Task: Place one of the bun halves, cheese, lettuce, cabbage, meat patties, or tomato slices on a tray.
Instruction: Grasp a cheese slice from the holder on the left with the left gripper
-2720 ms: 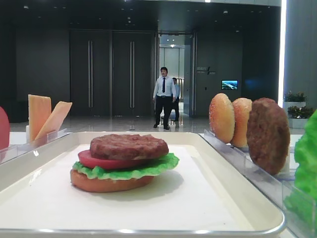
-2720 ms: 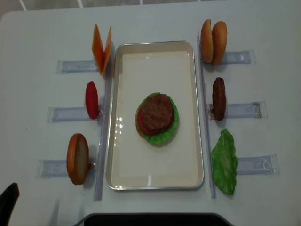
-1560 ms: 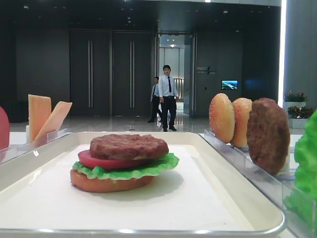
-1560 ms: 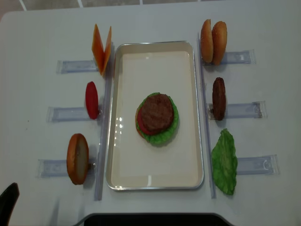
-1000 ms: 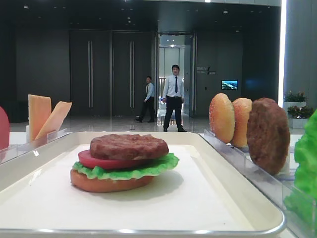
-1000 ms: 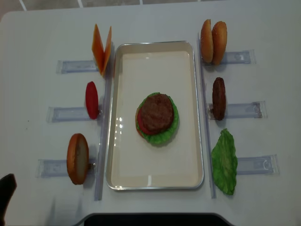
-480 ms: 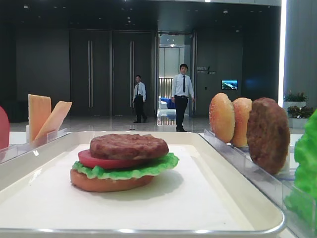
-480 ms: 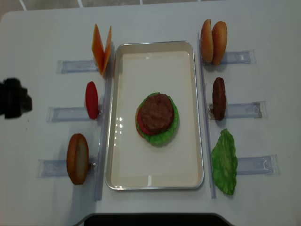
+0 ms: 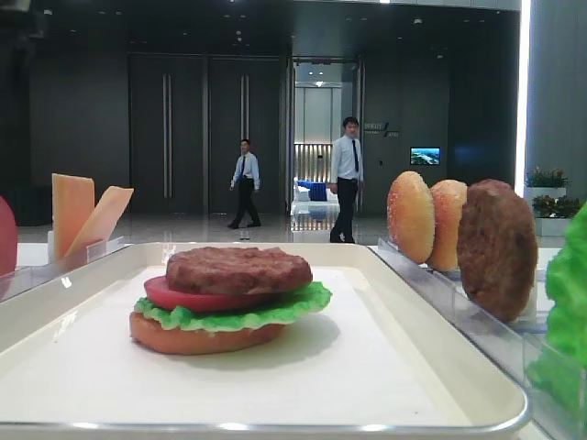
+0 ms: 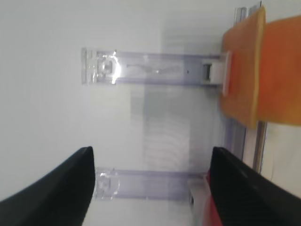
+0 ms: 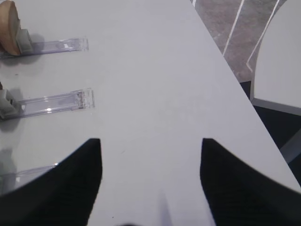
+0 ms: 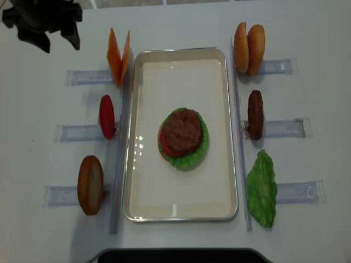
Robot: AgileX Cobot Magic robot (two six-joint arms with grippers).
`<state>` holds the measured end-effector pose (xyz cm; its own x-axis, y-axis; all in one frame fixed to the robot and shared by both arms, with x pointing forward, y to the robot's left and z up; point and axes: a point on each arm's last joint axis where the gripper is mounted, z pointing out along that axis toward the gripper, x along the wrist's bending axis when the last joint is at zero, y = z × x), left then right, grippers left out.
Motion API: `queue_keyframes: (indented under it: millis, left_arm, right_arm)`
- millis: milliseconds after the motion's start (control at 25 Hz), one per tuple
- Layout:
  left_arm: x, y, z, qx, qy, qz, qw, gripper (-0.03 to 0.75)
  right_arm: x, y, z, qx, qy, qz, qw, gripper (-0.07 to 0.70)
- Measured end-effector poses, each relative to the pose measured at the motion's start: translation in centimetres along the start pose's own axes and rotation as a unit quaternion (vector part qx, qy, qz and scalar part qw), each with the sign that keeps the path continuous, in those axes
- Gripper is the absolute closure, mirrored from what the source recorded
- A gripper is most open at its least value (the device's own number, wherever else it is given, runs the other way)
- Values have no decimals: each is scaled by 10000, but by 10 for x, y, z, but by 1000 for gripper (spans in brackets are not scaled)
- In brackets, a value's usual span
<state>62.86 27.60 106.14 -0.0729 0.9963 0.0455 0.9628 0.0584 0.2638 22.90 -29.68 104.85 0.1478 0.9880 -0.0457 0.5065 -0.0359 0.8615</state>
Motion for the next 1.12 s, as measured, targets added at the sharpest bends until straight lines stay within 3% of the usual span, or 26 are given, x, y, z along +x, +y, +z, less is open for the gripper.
queue_keyframes:
  millis: [120,320,480,680,800,1120]
  left_arm:
    - [-8,32,16,-62,-106,-24,9999,136]
    - [-18,54,8,-422,-333,-62,9985,136]
    - [-38,52,3,-450,-417,-72,9981,136]
    - [-85,40,-2,-471,-424,117,9979,136]
    - [-103,34,-5,-464,-493,92,9977,136]
    - [-109,35,17,-255,-387,33,9989,136]
  right_arm:
    - [0,0,0,0,0,0,10000,197]
    - [0,0,0,0,0,0,10000,197]
    - [0,0,0,0,0,0,10000,197]
    - [0,0,0,0,0,0,10000,197]
    - [0,0,0,0,0,0,10000,199]
    - [0,0,0,0,0,0,10000,200]
